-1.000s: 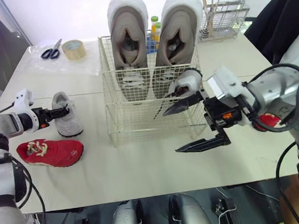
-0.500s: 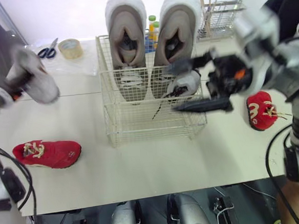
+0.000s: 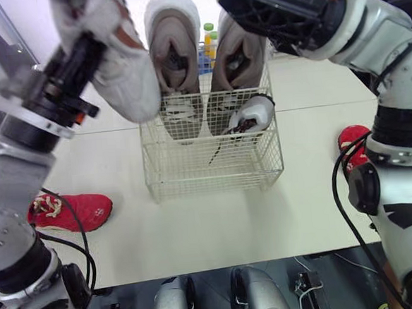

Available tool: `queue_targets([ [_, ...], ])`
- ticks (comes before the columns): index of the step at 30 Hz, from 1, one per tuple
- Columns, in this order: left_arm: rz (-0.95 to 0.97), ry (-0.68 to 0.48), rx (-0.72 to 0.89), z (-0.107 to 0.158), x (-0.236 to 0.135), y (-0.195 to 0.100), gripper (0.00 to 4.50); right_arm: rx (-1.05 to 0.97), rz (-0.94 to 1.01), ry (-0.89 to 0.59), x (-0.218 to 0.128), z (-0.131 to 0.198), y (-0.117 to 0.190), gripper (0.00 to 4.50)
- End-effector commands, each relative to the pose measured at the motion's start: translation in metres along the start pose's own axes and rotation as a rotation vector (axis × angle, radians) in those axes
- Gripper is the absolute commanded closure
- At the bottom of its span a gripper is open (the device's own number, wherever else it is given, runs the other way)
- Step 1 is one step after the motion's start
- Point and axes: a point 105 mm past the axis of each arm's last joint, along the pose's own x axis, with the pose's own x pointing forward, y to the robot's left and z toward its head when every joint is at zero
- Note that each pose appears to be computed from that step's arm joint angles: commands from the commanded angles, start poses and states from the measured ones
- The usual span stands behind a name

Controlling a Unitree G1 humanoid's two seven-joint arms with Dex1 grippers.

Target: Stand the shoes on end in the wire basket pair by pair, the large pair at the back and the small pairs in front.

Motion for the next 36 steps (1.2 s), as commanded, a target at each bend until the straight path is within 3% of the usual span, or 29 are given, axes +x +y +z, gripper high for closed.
queue_targets([
  [1, -0.022, -0.062, 0.018, 0.012, -0.001, -0.014, 3.37, -0.047, 0.106, 0.053, -0.001, 0.001, 0.018, 0.00],
  [5, -0.057, -0.059, 0.025, 0.013, 0.005, -0.024, 3.37, -0.030, 0.136, 0.130, -0.007, -0.017, 0.025, 0.00],
  [10, -0.046, -0.038, 0.148, 0.005, 0.014, -0.024, 3.37, 0.012, 0.193, 0.143, -0.019, -0.019, 0.044, 0.00],
  [15, -0.035, -0.039, 0.232, -0.014, 0.022, -0.017, 3.37, 0.017, 0.184, 0.182, -0.026, -0.024, 0.057, 0.00],
  [20, -0.052, 0.004, 0.332, -0.047, 0.028, -0.010, 3.37, 0.038, -0.045, 0.445, -0.057, -0.052, 0.050, 0.00],
  [25, -0.069, 0.039, 0.392, -0.072, 0.027, -0.009, 3.37, 0.028, -0.189, 0.619, -0.081, -0.074, 0.050, 0.00],
  [36, 0.035, 0.010, 0.540, -0.097, 0.031, -0.001, 3.37, 0.158, -0.333, 0.626, -0.102, -0.101, 0.073, 0.00],
])
